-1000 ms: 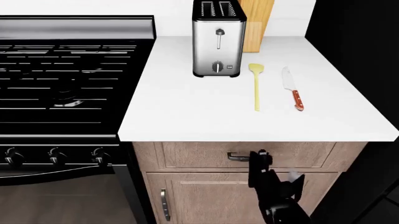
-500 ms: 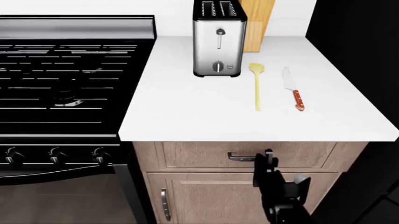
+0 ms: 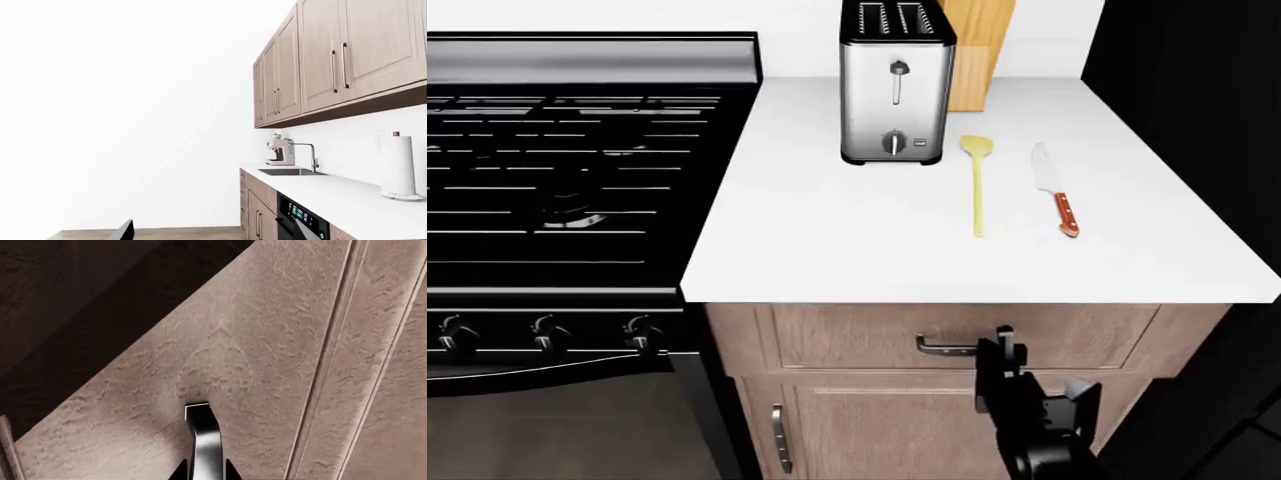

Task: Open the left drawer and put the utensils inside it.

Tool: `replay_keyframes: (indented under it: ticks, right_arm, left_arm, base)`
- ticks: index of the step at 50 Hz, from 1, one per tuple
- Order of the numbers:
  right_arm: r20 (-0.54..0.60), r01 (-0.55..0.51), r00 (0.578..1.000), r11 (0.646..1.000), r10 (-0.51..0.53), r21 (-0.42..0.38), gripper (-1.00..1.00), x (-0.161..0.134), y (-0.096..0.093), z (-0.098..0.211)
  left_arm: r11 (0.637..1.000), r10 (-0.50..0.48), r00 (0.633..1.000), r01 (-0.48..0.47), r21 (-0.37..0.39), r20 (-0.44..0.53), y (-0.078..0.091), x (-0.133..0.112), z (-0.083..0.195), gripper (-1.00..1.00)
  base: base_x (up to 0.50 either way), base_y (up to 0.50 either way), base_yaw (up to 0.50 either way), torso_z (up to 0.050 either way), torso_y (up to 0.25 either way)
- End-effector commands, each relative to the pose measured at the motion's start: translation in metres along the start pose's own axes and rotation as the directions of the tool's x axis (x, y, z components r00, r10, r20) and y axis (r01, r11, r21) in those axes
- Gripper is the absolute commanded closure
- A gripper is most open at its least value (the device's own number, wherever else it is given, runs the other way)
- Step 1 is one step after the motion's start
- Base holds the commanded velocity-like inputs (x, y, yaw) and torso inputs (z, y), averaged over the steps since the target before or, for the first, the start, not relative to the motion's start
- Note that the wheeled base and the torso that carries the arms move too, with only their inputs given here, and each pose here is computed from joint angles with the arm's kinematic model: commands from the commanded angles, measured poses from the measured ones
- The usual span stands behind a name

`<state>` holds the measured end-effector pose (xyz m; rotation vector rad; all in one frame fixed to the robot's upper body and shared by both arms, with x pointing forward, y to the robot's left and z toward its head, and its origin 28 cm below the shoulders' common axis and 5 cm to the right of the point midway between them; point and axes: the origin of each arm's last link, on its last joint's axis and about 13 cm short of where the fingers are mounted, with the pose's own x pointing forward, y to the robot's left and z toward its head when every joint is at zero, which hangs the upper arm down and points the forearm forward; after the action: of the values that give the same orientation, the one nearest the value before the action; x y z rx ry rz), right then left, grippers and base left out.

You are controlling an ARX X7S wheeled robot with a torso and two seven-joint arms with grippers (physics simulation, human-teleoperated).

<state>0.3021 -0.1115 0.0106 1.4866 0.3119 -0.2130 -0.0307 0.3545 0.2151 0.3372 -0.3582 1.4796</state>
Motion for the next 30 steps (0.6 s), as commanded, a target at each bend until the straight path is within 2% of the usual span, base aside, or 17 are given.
replay_keyframes:
  ticks: [1, 21, 30]
  right_arm:
    - [0.029, -0.057, 0.998, 0.998, 0.058, -0.016, 1.0, -0.014, 0.004, 0.01]
    - [-0.013, -0.091, 0.996, 0.996, 0.091, -0.022, 1.0, -0.057, -0.004, 0.002]
    - [-0.045, -0.095, 0.995, 0.994, 0.092, -0.054, 1.0, -0.087, -0.014, -0.002]
  left_arm:
    - [1.0, -0.001, 1.0, 0.001, -0.001, 0.0, 0.0, 0.0, 0.0, -1.0]
    - [1.0, 0.004, 1.0, -0.004, -0.006, -0.001, 0.001, 0.0, 0.001, -1.0]
    - [1.0, 0.007, 1.0, -0.007, -0.006, -0.001, 0.002, 0.0, 0.001, -1.0]
  base:
    - [0.0, 0.0, 0.0, 0.0, 0.0]
    - [0.0, 0.0, 0.0, 0.0, 0.002]
    - [0.0, 0.0, 0.0, 0.002, 0.002]
